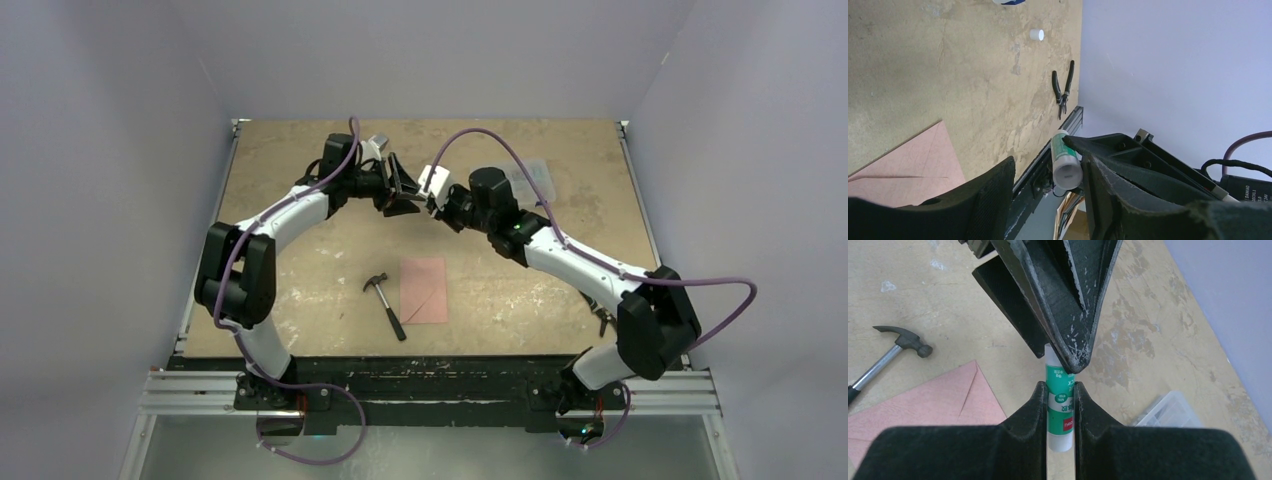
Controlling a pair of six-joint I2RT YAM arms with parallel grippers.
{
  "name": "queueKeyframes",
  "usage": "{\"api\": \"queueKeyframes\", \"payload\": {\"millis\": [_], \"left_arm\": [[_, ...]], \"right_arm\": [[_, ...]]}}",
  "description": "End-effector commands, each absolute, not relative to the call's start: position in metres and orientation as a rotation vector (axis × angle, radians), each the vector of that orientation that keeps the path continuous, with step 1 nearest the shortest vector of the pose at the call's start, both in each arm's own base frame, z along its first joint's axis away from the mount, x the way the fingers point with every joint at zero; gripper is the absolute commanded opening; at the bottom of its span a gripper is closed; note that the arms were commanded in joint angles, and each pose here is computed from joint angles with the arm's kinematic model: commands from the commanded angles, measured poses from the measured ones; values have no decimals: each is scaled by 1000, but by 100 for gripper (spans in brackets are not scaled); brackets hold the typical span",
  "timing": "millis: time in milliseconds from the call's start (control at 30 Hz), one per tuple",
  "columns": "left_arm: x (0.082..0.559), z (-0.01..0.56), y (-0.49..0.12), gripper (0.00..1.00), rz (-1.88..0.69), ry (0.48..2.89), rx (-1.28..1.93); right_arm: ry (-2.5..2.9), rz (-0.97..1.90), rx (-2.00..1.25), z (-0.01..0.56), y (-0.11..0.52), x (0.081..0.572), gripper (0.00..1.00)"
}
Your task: Place the letter into the envelope and seal it
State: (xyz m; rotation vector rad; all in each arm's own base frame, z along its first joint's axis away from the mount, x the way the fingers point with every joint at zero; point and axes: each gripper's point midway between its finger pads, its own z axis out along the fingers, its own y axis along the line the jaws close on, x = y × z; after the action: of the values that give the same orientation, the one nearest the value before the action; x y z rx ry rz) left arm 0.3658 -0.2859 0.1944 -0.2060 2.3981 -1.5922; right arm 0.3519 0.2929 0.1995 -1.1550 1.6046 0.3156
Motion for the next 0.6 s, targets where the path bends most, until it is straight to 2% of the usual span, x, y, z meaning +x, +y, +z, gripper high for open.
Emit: {"api": "queueKeyframes", "payload": {"millis": [0, 200, 333, 400, 467, 533, 567], "left_arm": [[370, 191, -284, 48, -1606, 2396, -236], [358, 199, -287, 32, -1657, 2405, -210], [351, 197, -284, 28, -1641, 2432, -193], [351, 193, -285, 17, -1643, 2439, -194], [353, 192, -286, 1, -1647, 2435, -196], [356, 197, -287, 0, -1659, 2409, -185], [359, 201, -287, 0, -1664, 2390, -180]], "right_arm": [[1454, 359, -1123, 246, 314, 360, 0], [1489, 371, -1117, 240, 319, 365, 0], [1501, 364, -1092, 240, 319, 369, 0], [1491, 377, -1085, 242, 320, 368, 0], [1491, 395, -1083, 242, 322, 367, 0], [1539, 457, -1035, 240, 324, 362, 1], [1561, 460, -1010, 239, 322, 363, 7]]}}
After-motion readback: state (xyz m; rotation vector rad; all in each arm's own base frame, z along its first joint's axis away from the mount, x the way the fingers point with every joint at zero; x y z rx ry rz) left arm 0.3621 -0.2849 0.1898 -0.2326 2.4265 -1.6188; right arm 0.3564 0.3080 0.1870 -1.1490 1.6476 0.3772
